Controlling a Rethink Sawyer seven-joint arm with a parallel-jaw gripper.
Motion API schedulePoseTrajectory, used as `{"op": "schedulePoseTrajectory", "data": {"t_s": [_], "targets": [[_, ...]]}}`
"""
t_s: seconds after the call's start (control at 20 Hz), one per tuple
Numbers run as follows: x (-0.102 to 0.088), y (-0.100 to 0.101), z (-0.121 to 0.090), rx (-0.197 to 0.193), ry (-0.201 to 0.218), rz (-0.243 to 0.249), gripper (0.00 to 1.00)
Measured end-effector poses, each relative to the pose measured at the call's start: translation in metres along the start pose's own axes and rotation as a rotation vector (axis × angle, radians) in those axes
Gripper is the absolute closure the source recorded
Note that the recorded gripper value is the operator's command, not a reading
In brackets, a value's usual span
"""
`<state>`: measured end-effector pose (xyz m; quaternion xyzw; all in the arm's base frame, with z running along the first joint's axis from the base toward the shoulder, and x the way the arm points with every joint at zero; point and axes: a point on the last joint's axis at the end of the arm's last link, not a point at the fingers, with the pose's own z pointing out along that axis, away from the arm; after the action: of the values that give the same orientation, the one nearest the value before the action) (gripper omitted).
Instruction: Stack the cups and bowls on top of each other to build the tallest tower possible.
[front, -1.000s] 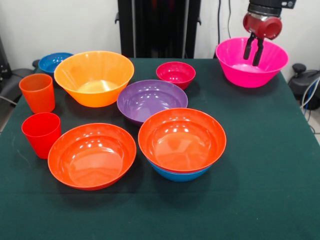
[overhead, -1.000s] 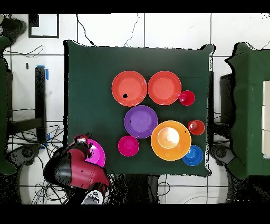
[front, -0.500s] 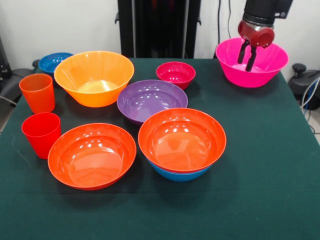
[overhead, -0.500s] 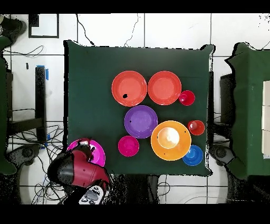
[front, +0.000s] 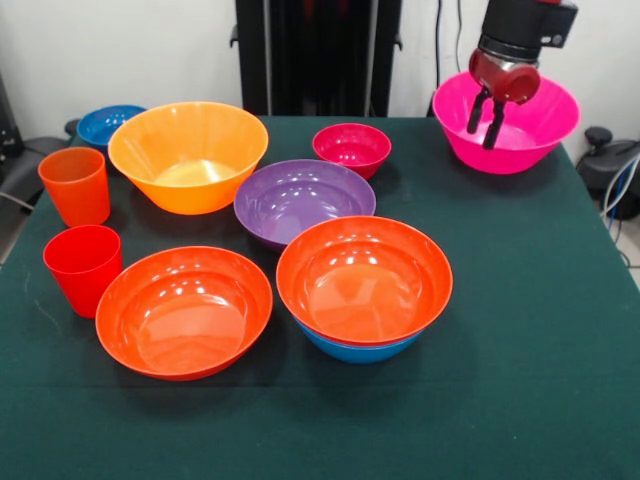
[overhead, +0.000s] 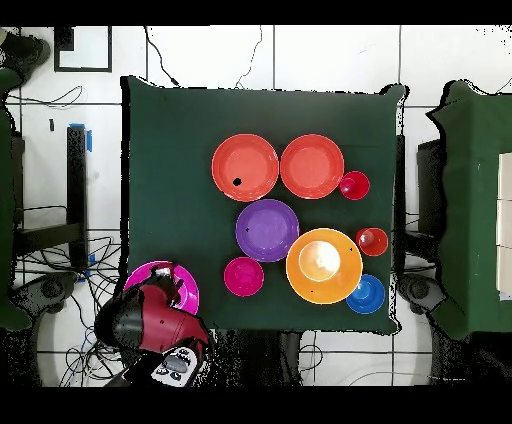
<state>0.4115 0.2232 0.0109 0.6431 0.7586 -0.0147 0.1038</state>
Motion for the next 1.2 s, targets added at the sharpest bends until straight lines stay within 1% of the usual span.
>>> {"op": "schedulePoseTrajectory", "data": {"t_s": [0.15, 0.5, 0.7, 0.8, 1.0, 1.05, 1.2], "targets": [[-0.002, 0.000, 0.005, -0.013, -0.012, 0.001, 0.00], [-0.009, -0.002, 0.016, -0.022, -0.031, 0.009, 0.00], [-0.007, -0.002, 0.015, -0.025, -0.034, 0.013, 0.00], [-0.003, 0.001, 0.011, -0.032, -0.035, 0.017, 0.00], [0.007, 0.004, -0.004, -0.027, -0.022, 0.017, 0.00], [0.012, 0.005, -0.013, -0.022, -0.008, 0.015, 0.00], [0.016, 0.008, -0.022, -0.015, 0.010, 0.013, 0.00]]}}
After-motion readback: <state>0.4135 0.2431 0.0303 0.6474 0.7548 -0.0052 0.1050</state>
